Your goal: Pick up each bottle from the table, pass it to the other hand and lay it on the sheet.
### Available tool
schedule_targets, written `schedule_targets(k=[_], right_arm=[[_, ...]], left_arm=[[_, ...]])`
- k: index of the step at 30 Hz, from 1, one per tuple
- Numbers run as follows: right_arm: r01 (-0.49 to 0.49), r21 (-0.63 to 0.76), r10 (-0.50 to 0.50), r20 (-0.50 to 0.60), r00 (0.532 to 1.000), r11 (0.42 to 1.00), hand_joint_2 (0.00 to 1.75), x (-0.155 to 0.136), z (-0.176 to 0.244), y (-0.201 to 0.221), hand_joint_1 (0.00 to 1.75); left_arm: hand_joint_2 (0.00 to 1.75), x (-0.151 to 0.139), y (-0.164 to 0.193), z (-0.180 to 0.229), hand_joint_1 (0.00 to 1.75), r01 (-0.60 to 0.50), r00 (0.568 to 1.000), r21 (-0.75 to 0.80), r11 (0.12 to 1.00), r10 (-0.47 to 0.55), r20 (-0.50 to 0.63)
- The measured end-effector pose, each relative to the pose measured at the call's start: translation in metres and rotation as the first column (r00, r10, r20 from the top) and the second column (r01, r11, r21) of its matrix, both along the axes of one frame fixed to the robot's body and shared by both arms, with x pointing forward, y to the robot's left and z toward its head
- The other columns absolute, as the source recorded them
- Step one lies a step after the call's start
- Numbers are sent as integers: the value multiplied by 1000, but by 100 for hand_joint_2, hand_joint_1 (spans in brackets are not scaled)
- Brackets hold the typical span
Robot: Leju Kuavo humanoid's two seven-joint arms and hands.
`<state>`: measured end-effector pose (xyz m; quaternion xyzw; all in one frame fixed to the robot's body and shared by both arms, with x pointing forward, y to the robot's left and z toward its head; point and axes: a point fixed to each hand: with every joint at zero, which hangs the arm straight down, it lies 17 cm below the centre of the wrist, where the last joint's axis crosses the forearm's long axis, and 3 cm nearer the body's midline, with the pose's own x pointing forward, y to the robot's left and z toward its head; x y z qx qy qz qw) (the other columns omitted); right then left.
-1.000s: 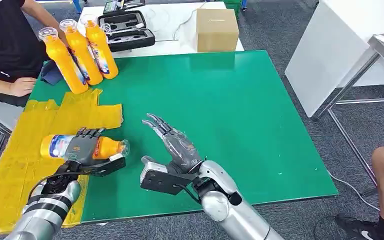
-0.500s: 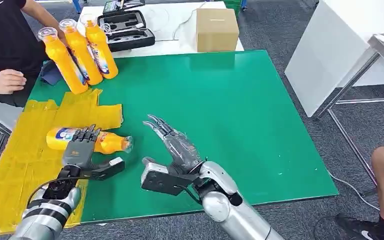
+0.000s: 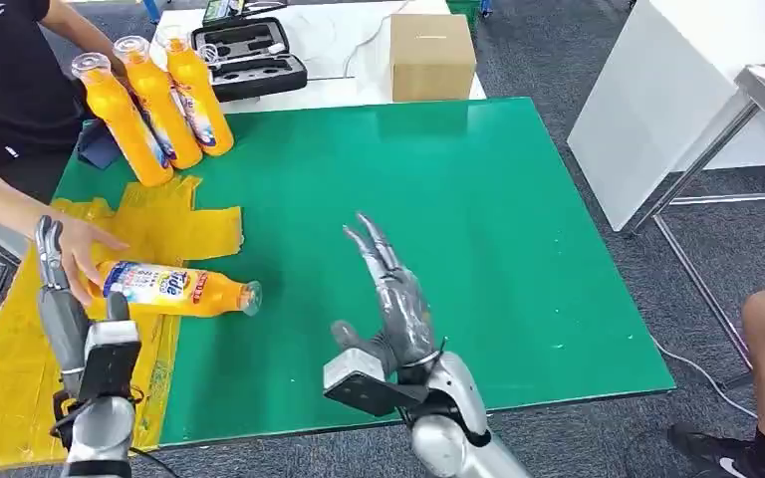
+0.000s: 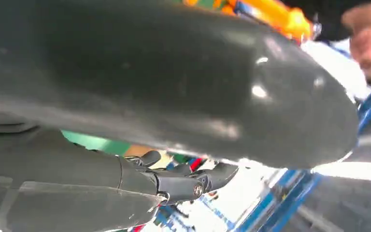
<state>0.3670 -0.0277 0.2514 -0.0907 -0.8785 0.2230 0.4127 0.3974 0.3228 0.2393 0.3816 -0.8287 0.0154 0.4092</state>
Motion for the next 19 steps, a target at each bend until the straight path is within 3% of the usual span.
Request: schedule_targets(k=[3,7,10,13,19], right_arm=[[13,29,-12,-9,1000,1000,0,-2,-2,-8,0],[24,142,-19,-31,999,990,0,-8,-1,-27,0],[43,242,-37,-30,999,969,0,-13,0,-47,0],[95,286,-100,3,995,954,0,-18,2,-64,0],[127,323,-138,10,990,938,0,-19,3,-73,0]], left_arm=[[0,-13,-6,17,0,25,998,-33,999,-23,53],[0,-25,-29,28,0,234,969,-192,953,-214,120],[0,-36,-76,32,0,471,882,-283,835,-440,169],[0,-47,-113,32,0,599,800,-327,731,-564,203],[0,-55,-137,34,0,658,751,-365,659,-614,243]])
